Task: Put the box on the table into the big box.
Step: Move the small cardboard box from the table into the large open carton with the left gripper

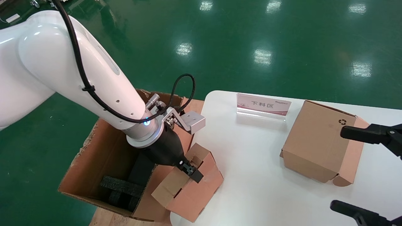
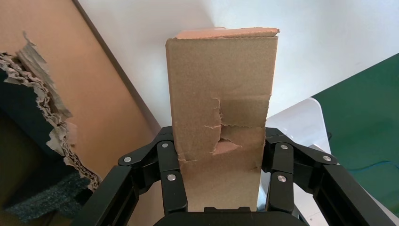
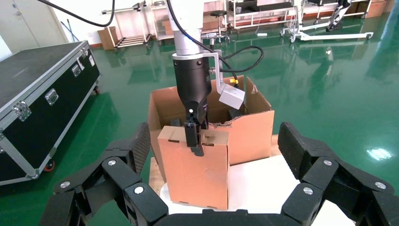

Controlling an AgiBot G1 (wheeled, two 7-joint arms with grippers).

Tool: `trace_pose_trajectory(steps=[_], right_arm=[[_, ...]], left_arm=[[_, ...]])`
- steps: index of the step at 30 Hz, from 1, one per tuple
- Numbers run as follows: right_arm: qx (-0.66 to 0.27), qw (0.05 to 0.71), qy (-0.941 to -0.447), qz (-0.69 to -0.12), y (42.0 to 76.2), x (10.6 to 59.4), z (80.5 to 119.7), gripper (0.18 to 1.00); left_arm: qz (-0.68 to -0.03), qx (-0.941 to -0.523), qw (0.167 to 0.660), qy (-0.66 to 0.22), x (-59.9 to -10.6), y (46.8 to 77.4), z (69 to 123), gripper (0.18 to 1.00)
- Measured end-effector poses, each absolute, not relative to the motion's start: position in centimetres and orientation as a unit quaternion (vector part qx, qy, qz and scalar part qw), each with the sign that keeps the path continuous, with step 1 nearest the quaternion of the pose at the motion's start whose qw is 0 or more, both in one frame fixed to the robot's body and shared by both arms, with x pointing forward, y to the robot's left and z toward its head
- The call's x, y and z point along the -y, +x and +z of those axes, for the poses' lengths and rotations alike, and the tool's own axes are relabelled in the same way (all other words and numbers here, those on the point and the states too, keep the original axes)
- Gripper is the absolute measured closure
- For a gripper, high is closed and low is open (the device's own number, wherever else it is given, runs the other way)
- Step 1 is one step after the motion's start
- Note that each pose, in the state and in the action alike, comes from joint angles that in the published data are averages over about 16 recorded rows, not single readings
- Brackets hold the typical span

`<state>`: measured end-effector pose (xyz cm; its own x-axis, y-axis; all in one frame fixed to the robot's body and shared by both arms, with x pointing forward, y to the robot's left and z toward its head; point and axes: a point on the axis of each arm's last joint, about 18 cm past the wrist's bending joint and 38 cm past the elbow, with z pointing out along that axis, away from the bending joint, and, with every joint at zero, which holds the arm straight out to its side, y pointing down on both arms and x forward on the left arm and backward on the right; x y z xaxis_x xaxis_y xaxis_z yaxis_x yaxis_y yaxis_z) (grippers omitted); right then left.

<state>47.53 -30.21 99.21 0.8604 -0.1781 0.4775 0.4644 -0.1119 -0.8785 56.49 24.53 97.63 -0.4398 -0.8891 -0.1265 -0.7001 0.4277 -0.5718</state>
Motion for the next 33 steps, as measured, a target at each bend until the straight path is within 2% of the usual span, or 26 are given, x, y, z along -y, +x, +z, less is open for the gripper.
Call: trace_pose_trajectory(steps=[5,10,17,25,33], right_arm=[[0.102,0.659,-0.705,-0.244,47.5,30.2,99.2,0.184],[0.102,0.659,-0.705,-0.244,47.5,30.2,99.2,0.184],[0.102,0.659,-0.705,-0.244,47.5,30.2,99.2,0.184],[0.102,0.659,-0.705,-0.244,47.5,30.2,99.2,0.184],[0.102,0.659,-0.705,-0.244,47.5,30.2,99.2,0.184]], left_arm=[[-0.229,-0.814,0.239,-0.477,-25.3,56.8,99.2,0.739],[-0.238,-0.802,0.291,-0.464,-26.6,57.2,102.2,0.806],[-0.258,-0.768,0.394,-0.433,-28.7,57.1,108.7,0.809],[-0.279,-0.709,0.514,-0.395,-31.3,55.2,117.1,0.815],[-0.288,-0.657,0.585,-0.378,-33.3,52.8,122.4,0.827]])
